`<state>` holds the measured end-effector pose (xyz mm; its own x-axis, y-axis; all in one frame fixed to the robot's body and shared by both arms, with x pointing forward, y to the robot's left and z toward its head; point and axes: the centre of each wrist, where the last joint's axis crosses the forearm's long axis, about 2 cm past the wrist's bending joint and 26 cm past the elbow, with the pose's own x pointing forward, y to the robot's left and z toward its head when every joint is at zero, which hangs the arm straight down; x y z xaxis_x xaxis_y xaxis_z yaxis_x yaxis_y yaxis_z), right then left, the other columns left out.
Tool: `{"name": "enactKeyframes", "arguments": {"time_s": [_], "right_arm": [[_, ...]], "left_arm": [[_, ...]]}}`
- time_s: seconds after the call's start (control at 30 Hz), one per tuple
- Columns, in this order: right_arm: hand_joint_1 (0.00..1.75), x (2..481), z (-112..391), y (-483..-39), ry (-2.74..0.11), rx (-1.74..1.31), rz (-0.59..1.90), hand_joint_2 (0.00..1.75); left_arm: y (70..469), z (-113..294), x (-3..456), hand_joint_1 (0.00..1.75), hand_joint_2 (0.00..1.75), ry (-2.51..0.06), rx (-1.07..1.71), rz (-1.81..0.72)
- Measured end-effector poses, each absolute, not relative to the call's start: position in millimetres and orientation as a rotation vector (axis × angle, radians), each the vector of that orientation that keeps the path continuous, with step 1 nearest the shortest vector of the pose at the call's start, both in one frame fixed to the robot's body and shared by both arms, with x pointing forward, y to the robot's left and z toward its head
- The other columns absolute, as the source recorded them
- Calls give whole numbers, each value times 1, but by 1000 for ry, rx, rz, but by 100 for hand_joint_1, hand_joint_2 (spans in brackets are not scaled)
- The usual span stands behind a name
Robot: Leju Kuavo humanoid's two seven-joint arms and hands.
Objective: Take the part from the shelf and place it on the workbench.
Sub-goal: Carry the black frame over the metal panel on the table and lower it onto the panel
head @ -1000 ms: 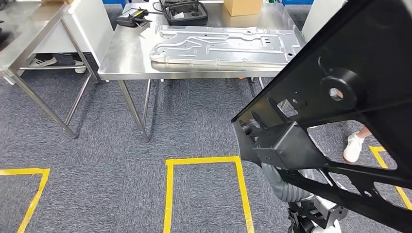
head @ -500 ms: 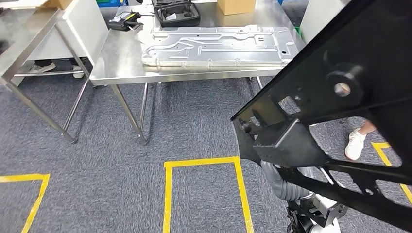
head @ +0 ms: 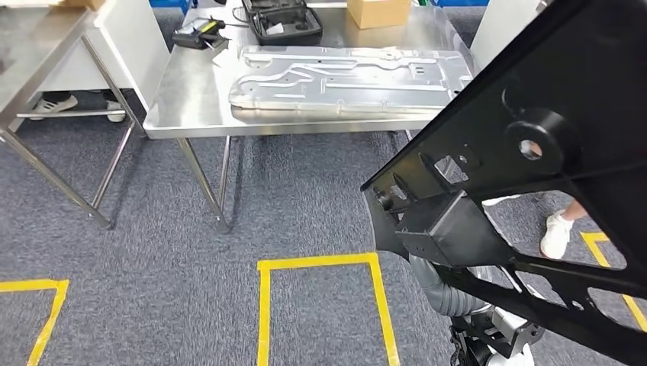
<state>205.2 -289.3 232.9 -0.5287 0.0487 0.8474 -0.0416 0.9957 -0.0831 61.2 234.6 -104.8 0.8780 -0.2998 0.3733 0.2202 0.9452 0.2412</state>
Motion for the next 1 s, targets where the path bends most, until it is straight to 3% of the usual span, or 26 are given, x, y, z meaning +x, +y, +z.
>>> {"name": "enactKeyframes", "arguments": {"time_s": [1.0], "right_arm": [[175, 206, 232, -287, -2124, 3, 113, 175]], "left_arm": [[236, -105, 61, 0, 175, -412, 196, -260]]}}
